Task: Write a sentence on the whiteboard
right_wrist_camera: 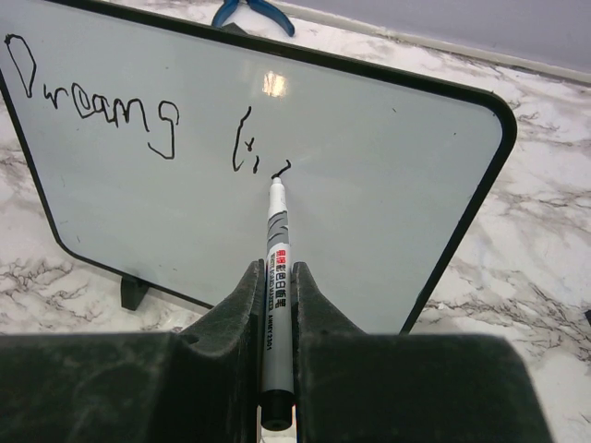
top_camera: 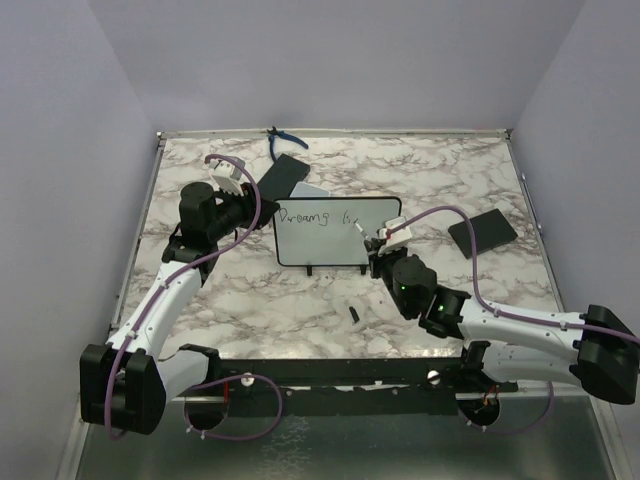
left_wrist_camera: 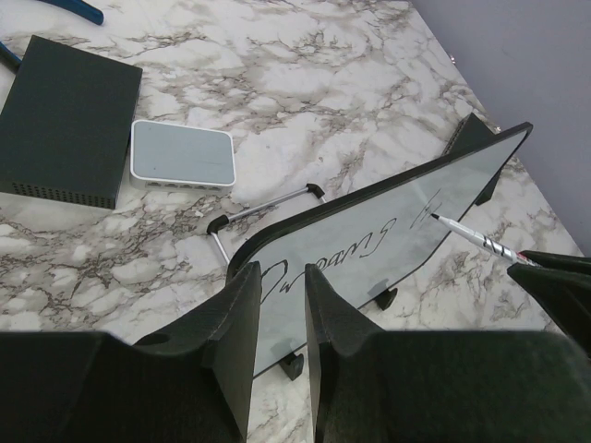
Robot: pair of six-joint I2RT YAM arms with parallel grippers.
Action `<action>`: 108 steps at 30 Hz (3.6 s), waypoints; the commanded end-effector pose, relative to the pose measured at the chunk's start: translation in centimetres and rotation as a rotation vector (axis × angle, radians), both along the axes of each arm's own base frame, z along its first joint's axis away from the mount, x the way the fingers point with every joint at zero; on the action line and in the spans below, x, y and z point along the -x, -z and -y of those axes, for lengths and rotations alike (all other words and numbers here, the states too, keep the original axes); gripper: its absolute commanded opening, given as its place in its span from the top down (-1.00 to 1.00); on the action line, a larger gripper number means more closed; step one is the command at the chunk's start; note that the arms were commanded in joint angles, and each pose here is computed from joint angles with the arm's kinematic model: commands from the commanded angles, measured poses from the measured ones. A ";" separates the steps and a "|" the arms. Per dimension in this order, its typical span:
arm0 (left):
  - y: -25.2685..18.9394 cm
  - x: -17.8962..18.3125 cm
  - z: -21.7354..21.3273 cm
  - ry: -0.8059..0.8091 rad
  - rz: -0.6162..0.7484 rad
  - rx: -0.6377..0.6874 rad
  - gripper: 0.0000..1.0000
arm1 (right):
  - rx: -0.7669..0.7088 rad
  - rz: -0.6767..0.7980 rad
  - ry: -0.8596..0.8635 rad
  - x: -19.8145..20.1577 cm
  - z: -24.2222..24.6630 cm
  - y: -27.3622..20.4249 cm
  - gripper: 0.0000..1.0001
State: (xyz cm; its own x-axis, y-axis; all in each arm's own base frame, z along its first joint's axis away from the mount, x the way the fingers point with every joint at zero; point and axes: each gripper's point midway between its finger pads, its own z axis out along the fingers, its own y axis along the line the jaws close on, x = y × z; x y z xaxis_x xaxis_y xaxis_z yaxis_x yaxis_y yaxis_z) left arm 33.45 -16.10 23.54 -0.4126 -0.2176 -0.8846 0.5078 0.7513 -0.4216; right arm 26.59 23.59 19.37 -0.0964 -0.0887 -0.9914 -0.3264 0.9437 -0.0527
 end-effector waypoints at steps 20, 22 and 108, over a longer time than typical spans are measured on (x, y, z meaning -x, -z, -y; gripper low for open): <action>-0.8 0.4 0.3 0.018 0.031 0.015 0.46 | 0.039 -0.035 0.018 -0.1 0.5 1.0 0.99; -0.9 0.4 0.3 0.018 0.031 0.015 0.46 | 0.042 -0.039 0.014 0.0 0.5 1.2 0.99; -1.3 0.6 0.4 0.020 0.049 0.023 0.45 | -0.024 -0.019 -0.033 0.6 -0.2 0.3 0.99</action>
State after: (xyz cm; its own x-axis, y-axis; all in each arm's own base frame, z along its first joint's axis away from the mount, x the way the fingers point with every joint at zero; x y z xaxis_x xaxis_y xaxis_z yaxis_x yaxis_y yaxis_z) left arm 33.38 -16.13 24.46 -0.3863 -0.2287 -0.8936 0.5199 0.7462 -0.4157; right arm 26.05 23.06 17.29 -0.1545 -0.1135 -0.9815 -0.3267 0.9434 -0.0576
